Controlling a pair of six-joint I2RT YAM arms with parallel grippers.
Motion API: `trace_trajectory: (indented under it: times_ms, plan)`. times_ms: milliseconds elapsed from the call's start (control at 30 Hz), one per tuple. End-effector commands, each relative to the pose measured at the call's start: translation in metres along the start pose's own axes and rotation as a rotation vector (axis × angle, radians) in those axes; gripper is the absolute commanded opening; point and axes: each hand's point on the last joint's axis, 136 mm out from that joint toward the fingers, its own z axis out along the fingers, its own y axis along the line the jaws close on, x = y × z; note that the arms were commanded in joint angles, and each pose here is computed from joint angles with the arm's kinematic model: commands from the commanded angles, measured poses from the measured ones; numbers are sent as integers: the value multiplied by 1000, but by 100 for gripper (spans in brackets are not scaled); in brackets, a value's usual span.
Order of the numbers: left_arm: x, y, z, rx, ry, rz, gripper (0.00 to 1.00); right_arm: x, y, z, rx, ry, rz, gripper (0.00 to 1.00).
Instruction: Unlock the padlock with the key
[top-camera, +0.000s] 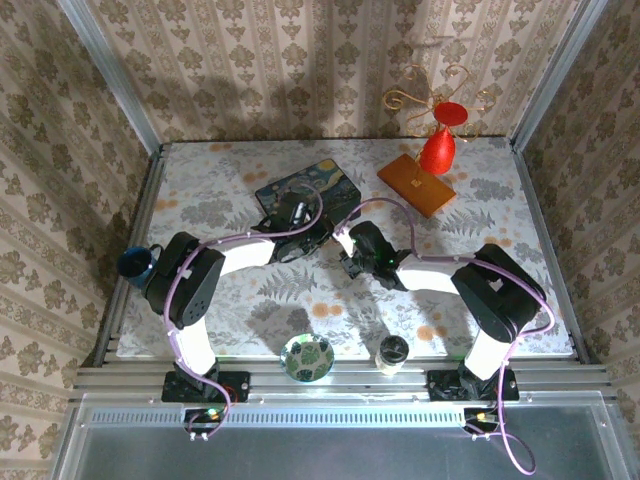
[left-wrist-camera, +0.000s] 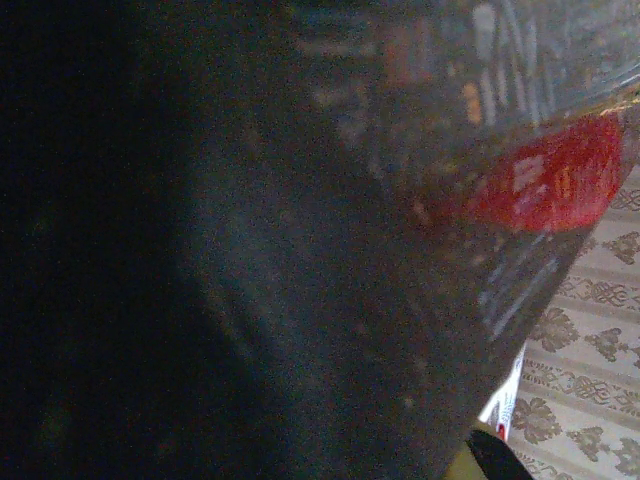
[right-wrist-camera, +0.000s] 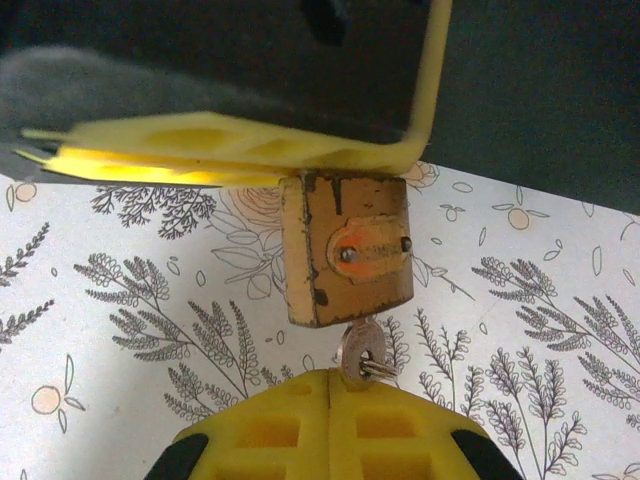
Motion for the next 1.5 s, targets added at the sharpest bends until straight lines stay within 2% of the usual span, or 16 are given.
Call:
trace_trajectory:
  times_ms: [0,100,400,667,767,933,1133,1333,1400,1467]
  plan:
    - [24,-10,-1,37,133,-56,0,-29,1,0,-32,-68,-3,1]
    - [23,-11,-2,46,125,-52,0,-28,3,-2,-106,-76,63,0]
    - [18,-21,-6,91,113,-36,0,-31,17,-20,-493,-108,315,0]
    - [19,-23,-8,103,117,-32,2,-42,-4,-18,-665,-178,529,0]
    - [19,-23,-8,106,117,-36,15,-41,-4,-15,-678,-173,546,0]
    - [22,-20,-5,103,133,-44,31,-39,-4,-13,-672,-170,556,0]
    - [25,-22,-2,106,147,-41,34,-37,-5,-8,-670,-156,573,0]
    - [24,-14,-4,81,132,-62,31,-27,-4,-1,-656,-122,591,0]
    - [23,-7,-5,59,122,-83,35,-21,-5,-1,-637,-105,594,0]
    - [23,1,-7,35,112,-101,48,-14,-6,-2,-608,-80,590,0]
